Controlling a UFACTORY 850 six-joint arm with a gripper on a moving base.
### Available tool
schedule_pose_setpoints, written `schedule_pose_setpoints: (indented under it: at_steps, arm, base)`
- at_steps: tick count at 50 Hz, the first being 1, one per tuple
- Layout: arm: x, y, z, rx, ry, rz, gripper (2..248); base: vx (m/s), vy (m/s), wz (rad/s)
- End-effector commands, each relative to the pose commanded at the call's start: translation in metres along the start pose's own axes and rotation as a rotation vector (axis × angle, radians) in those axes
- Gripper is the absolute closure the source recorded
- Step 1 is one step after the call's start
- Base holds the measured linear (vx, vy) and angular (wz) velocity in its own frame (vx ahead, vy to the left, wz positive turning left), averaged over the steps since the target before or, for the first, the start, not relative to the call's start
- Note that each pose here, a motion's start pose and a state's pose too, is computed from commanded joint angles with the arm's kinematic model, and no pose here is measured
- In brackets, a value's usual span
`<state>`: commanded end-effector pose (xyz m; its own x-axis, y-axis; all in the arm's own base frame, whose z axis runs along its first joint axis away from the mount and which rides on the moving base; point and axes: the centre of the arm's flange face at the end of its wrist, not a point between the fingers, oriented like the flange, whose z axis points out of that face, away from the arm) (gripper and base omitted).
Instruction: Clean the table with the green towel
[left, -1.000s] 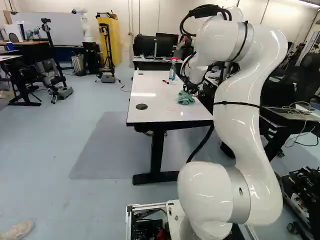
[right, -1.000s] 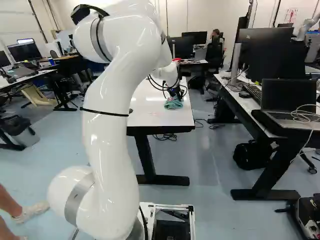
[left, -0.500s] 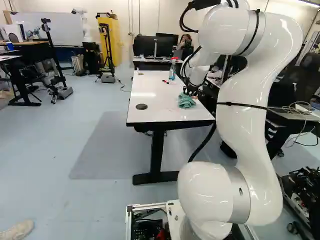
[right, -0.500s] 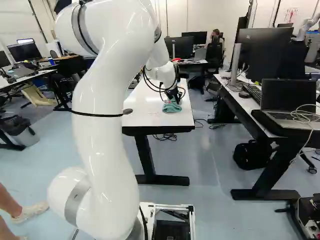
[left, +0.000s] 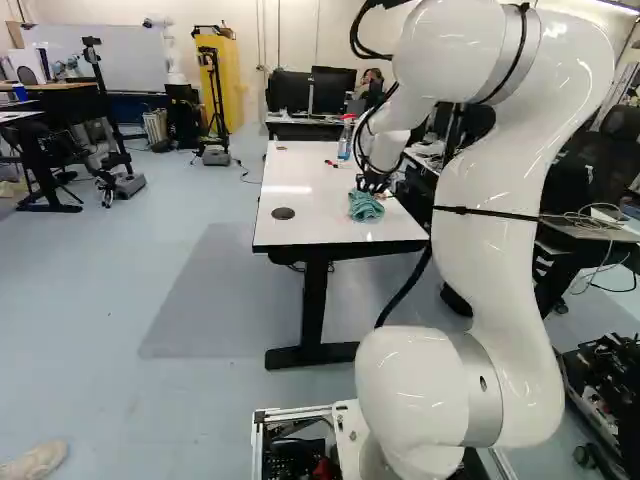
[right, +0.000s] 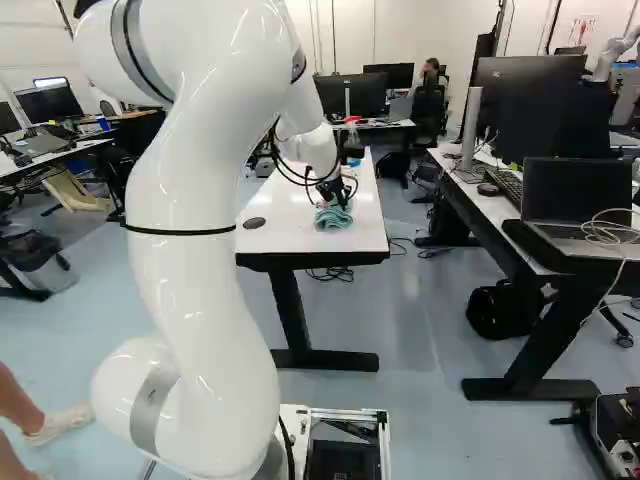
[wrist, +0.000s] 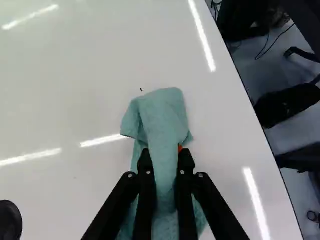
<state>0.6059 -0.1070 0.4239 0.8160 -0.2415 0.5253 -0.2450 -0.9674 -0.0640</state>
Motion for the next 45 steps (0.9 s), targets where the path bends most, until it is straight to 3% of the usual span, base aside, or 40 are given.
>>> schedule_pose_setpoints:
  at_steps: [21,45]
  arm:
    - [0.015,-0.033,0.014,0.028,0.014,-0.042,203]
    - [0.048,-0.042,0.039,0.035,0.049,-0.047,203]
  base:
    - [0.0,0.0,0.0]
    - [0.0,0.0,0.0]
